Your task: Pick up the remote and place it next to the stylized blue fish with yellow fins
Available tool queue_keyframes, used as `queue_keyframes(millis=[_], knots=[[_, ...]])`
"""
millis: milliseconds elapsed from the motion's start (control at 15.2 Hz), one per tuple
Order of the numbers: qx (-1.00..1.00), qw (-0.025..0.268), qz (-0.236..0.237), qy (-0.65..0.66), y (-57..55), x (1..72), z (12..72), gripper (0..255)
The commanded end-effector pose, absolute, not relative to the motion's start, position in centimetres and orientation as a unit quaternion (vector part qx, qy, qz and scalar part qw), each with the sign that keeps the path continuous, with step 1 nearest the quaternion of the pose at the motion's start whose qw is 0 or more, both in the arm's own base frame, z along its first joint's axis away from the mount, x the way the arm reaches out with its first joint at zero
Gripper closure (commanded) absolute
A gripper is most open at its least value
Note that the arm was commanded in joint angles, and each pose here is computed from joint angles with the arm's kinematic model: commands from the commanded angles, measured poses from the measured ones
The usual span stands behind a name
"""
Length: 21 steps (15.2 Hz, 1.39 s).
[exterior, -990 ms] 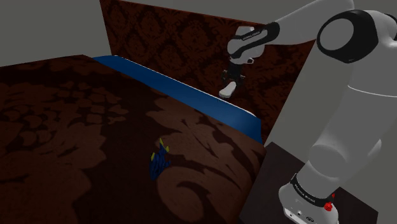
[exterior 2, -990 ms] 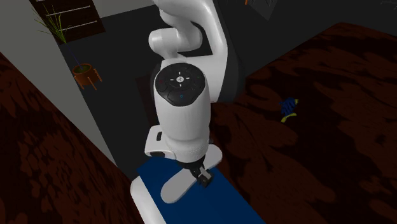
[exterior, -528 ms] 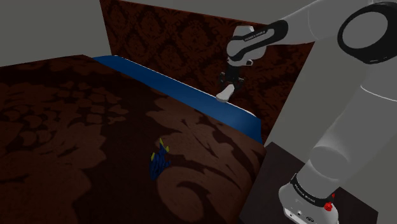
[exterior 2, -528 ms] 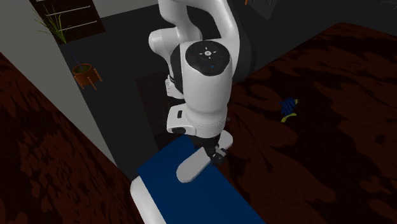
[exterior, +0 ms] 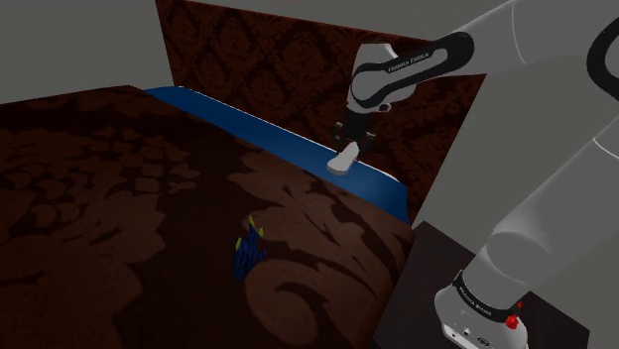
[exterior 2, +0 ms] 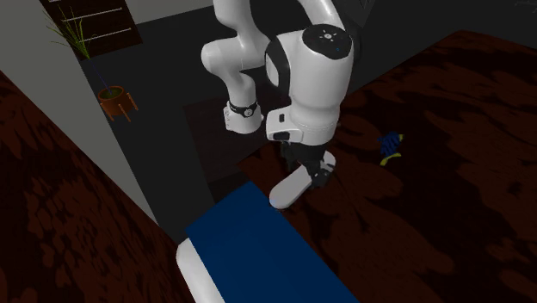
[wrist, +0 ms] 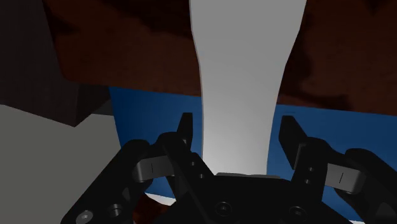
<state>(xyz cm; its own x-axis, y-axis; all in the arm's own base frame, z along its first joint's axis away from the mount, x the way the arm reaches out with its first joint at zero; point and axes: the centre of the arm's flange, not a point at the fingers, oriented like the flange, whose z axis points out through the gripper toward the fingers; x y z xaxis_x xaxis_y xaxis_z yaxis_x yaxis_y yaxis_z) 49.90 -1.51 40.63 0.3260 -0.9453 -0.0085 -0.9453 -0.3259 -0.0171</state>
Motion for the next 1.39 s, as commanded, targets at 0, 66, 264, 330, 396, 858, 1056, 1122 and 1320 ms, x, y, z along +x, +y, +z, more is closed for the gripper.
queue_keyframes(millis=[0,66,264,330,396,858,1056,1122,1320], knots=[[-0.814,0.009,-0.002,0.581,0.7,48.8,40.7,255],[-0.814,0.009,-0.002,0.581,1.9,48.2,40.7,255],[-0.814,0.009,-0.002,0.581,5.4,46.4,40.7,255],[-0.814,0.009,-0.002,0.581,6.6,45.8,40.7,255],[-0.814,0.009,-0.002,0.581,7.8,45.2,40.7,255],[-0.814,0.009,-0.002,0.581,16.0,40.9,40.7,255],[-0.814,0.009,-0.002,0.581,19.5,39.1,40.7,255],[-0.814,0.009,-0.002,0.581,20.7,38.5,40.7,255],[-0.814,0.009,-0.002,0.581,24.2,36.7,40.7,255]])
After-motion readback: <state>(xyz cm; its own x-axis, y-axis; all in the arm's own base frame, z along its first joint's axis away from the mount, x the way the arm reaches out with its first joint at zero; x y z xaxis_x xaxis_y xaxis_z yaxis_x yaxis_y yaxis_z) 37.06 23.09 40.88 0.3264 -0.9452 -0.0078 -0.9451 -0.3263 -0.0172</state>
